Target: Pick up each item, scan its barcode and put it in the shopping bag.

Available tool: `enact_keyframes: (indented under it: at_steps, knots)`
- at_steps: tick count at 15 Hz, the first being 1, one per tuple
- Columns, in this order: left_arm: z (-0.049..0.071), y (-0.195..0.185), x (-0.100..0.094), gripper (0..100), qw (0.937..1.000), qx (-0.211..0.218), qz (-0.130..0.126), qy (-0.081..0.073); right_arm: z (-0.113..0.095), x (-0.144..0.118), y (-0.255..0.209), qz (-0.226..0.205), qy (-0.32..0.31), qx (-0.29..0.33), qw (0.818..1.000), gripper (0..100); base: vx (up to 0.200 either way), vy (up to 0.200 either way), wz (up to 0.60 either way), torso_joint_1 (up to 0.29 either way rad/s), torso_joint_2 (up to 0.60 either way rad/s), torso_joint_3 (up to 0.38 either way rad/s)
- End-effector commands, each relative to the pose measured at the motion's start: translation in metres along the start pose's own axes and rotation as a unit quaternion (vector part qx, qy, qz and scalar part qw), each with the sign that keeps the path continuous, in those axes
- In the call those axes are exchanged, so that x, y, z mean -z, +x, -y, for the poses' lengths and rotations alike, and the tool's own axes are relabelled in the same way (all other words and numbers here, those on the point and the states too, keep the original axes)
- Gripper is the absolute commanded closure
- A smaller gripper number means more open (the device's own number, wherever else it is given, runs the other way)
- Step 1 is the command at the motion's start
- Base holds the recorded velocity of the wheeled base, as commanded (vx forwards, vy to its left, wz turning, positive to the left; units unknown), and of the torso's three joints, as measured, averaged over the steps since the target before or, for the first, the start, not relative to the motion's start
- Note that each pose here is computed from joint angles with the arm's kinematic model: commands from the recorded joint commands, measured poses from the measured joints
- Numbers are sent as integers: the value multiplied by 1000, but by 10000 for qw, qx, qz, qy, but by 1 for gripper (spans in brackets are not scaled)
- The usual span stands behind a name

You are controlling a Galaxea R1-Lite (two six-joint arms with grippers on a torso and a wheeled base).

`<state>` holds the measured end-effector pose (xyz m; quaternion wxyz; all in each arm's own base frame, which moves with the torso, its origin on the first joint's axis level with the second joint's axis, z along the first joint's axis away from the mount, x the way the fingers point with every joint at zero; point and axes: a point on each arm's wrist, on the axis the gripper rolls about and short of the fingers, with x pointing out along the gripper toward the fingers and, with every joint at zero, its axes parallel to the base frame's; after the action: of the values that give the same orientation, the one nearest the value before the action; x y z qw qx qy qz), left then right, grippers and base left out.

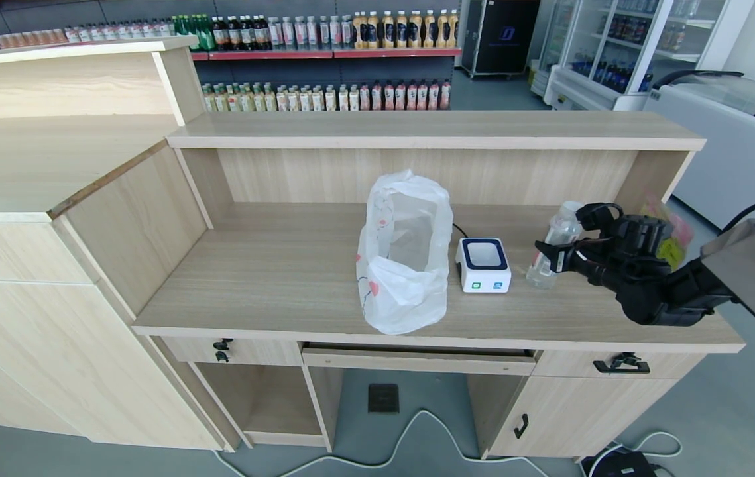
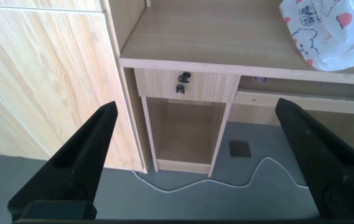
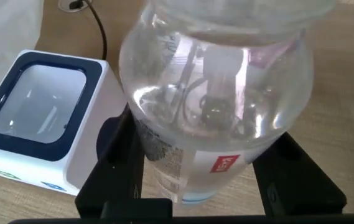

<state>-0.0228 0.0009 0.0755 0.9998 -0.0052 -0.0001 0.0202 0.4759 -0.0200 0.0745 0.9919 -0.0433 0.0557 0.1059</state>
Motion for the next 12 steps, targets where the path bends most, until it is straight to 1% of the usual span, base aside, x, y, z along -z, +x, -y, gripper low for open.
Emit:
enact_keyframes:
  at_steps: [1, 3, 4, 6, 7, 8, 10, 11, 12]
  knots:
    - [0, 0, 0, 0, 10000, -5, 0, -2, -2, -16, -16, 37, -28, 0, 10000, 100, 0, 0, 0, 0, 0, 0]
    - [0, 0, 0, 0, 10000, -5, 0, -2, -6, -32, -34, 56, 45, -36, 10000, 100, 0, 0, 0, 0, 0, 0]
    - [0, 0, 0, 0, 10000, 3, 0, -2, -10, -49, -45, 87, 232, -73, 9997, 100, 0, 0, 0, 0, 0, 0]
    - [0, 0, 0, 0, 10000, -5, 0, -2, -29, -85, -64, 212, 569, -254, 9978, 100, 0, 0, 0, 0, 0, 0]
    - [0, 0, 0, 0, 10000, -5, 0, -2, -36, -98, -71, 215, 712, -318, 9967, 100, 0, 0, 0, 0, 0, 0]
    - [0, 0, 0, 0, 10000, -5, 0, -2, -58, -136, -99, 102, 998, -452, 9939, 100, 0, 0, 0, 0, 0, 0]
    - [0, 0, 0, 0, 10000, 3, 0, -2, -87, -183, -153, -130, 1421, -702, 9873, 100, 0, 0, 0, 0, 0, 0]
    - [0, 0, 0, 0, 10000, -5, 0, -2, -101, -199, -182, -283, 1615, -847, 9828, 100, 0, 0, 0, 0, 0, 0]
    - [0, 0, 0, 0, 10000, -5, 0, -2, -109, -207, -200, -385, 1682, -934, 9806, 100, 0, 0, 0, 0, 0, 0]
